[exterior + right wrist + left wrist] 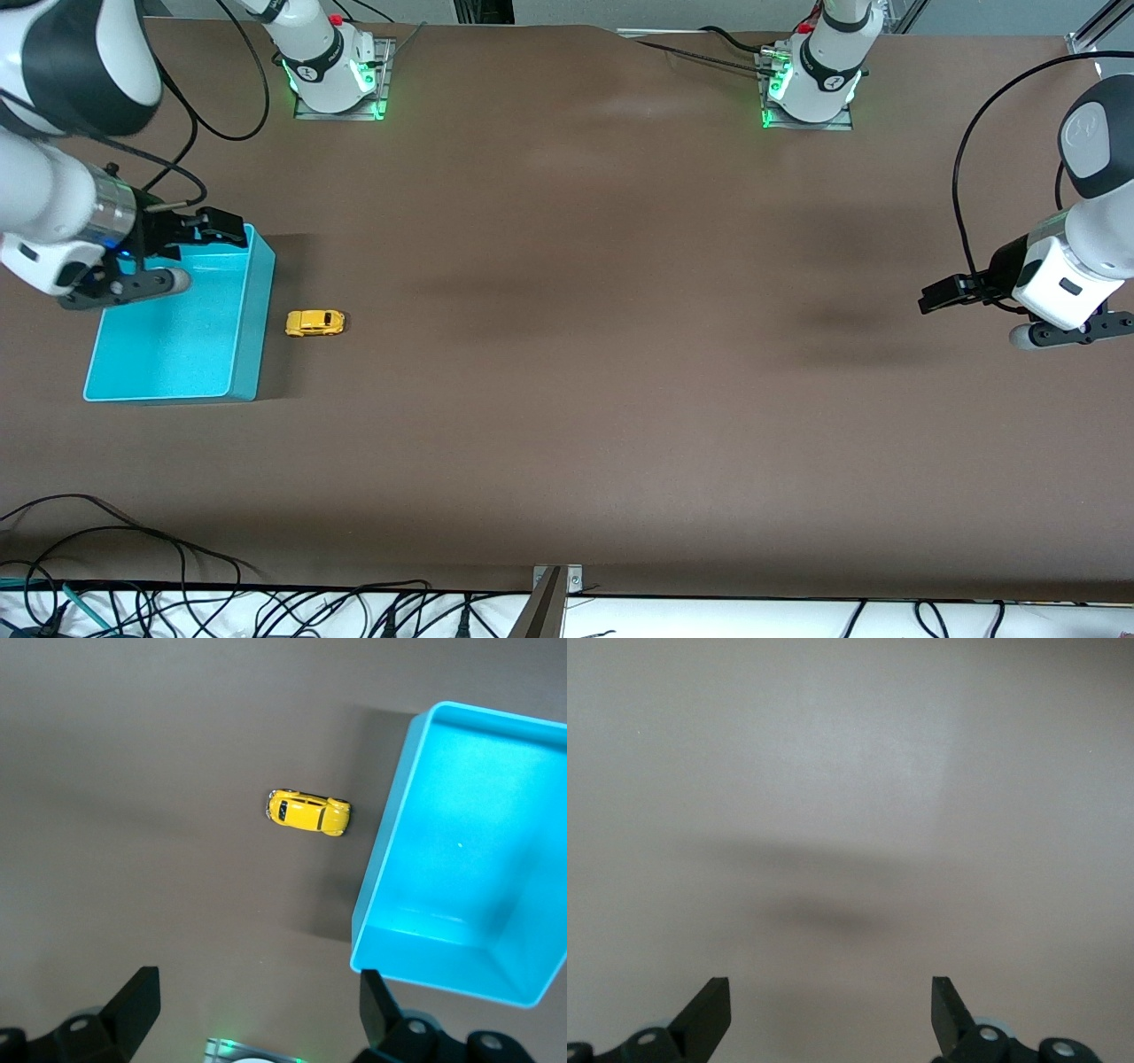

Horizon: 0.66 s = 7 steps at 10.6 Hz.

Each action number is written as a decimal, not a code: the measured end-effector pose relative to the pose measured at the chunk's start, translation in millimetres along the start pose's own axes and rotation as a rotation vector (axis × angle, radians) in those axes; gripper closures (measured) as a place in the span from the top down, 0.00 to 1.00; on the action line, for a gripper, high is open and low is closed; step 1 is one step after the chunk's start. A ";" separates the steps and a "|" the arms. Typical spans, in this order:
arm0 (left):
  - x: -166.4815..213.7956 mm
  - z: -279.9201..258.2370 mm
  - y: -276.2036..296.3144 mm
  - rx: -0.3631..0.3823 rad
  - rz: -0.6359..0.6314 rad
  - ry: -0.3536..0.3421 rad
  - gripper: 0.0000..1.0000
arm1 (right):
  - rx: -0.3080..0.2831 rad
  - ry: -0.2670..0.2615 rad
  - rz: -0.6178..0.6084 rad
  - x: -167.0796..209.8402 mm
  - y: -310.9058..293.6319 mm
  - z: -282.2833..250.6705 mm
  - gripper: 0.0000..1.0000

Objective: Wind up and store yellow beetle car
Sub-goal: 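Move the right gripper over the car beside the turquoise box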

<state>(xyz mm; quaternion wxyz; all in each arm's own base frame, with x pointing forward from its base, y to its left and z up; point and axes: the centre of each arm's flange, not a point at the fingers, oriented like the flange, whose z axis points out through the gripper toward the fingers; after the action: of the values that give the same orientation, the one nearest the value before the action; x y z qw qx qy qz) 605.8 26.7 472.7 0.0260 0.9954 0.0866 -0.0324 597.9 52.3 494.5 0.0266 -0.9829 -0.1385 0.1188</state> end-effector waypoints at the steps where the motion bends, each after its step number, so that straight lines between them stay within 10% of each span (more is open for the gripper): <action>1: -0.1 0.5 -0.5 0.000 0.001 -0.001 1.00 | -0.002 0.004 -0.065 12.1 3.7 14.6 1.00; 7: -3.3 5.5 -0.4 0.002 0.005 -0.029 1.00 | -0.045 0.073 -0.565 31.5 17.2 109.5 1.00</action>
<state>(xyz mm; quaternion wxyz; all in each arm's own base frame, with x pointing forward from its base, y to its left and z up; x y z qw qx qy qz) 602.2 26.2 467.5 0.0264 0.9950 0.0837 -0.0470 605.5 46.7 379.7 0.0418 -0.9092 -0.4086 0.0682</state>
